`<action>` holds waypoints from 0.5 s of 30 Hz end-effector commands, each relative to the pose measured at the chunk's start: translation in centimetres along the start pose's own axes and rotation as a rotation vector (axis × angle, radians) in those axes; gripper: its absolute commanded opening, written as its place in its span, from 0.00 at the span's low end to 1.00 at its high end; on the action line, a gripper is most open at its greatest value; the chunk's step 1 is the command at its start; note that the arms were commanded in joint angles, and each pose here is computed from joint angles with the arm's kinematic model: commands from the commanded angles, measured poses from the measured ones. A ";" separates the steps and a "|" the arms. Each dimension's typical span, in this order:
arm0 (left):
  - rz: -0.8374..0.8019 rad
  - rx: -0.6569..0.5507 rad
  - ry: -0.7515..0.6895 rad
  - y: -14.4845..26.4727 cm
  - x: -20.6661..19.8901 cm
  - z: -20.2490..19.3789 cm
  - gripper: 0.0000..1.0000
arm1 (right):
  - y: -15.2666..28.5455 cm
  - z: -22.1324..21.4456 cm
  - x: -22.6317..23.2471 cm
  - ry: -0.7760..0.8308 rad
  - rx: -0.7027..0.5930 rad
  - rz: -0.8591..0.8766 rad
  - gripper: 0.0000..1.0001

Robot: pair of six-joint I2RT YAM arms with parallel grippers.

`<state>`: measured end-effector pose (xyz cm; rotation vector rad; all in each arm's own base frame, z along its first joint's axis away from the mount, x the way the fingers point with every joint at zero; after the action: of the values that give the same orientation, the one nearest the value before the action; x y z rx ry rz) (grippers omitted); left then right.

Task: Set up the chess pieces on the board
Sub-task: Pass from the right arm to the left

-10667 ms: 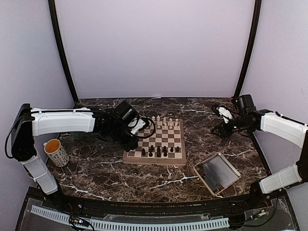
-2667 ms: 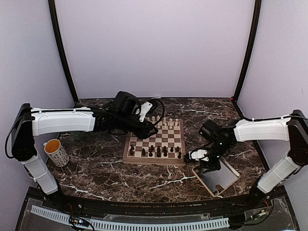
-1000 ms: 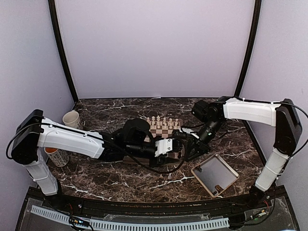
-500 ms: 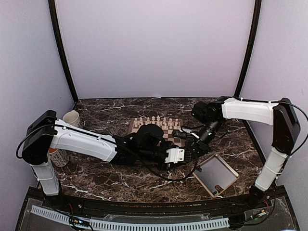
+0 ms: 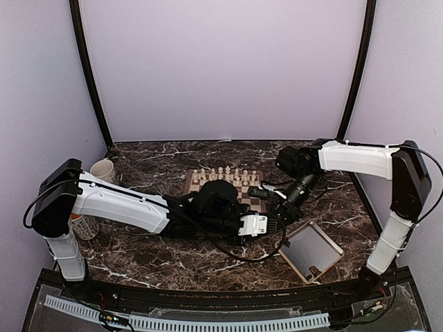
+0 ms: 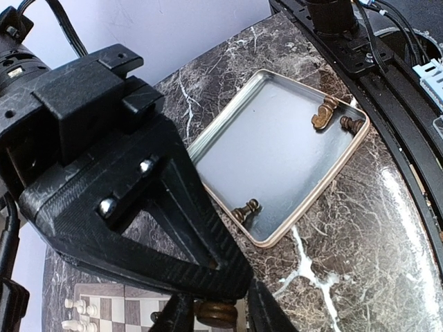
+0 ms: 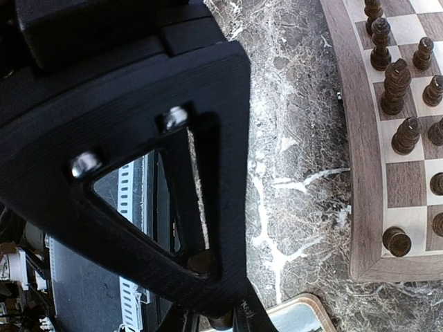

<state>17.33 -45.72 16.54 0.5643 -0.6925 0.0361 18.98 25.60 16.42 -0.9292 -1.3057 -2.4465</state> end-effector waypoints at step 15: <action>0.240 0.032 0.216 0.9 4.4 -0.5 0.12 | 5.9 1.8 0.9 -0.002 -0.188 -0.028 0.31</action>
<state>18.56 -45.77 16.79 0.5727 -0.6514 0.1470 20.66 24.77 17.73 -0.9595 -1.2528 -2.5149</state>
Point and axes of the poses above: each gripper's point midway between its finger pads, its own y axis back along the fingers, its own x axis along the line the jaws close on, z = x × y, the point moved 5 cm from there along y, back along the fingers, and after that the axes turned 8 degrees about -y, right-handed, at the moved point
